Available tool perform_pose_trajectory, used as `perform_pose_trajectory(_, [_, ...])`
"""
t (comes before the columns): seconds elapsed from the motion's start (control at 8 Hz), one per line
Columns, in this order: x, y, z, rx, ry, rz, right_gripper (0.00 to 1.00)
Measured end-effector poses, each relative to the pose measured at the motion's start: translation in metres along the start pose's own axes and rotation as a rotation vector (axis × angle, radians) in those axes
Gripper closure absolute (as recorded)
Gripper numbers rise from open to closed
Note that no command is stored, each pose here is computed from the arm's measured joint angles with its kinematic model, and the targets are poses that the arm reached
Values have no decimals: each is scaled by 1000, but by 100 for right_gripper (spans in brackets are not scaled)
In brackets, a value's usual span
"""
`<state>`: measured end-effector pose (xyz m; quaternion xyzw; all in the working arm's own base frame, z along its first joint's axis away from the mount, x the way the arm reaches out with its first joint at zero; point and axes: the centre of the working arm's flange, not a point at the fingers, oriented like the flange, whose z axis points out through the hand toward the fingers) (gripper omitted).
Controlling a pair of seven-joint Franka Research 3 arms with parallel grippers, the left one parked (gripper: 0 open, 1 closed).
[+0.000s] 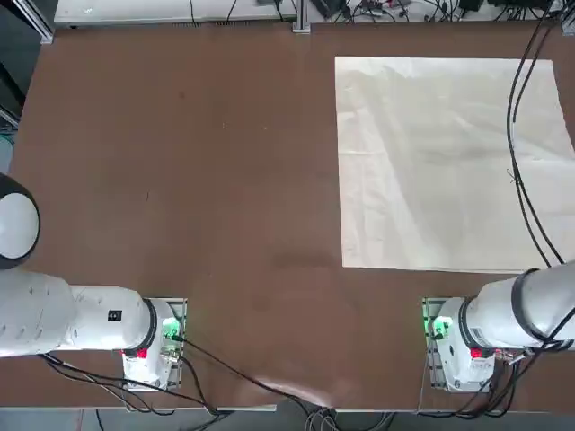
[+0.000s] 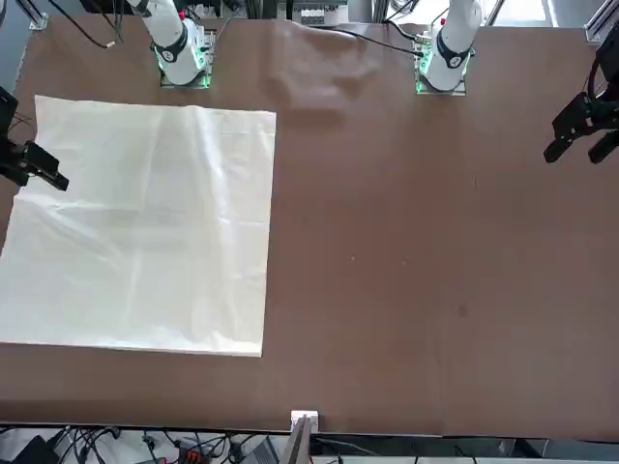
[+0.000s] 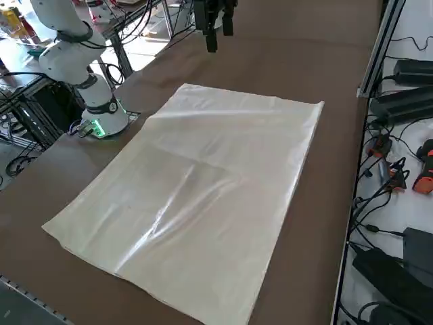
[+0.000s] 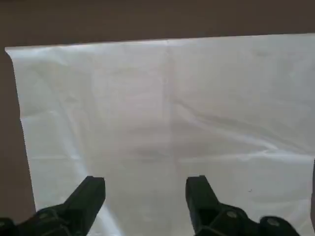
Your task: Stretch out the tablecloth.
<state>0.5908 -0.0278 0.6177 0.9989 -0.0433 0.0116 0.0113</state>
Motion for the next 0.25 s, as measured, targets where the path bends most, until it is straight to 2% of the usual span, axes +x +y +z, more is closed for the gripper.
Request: perform_pose_trajectory(0.25, [0, 0, 0, 0, 0, 0, 0])
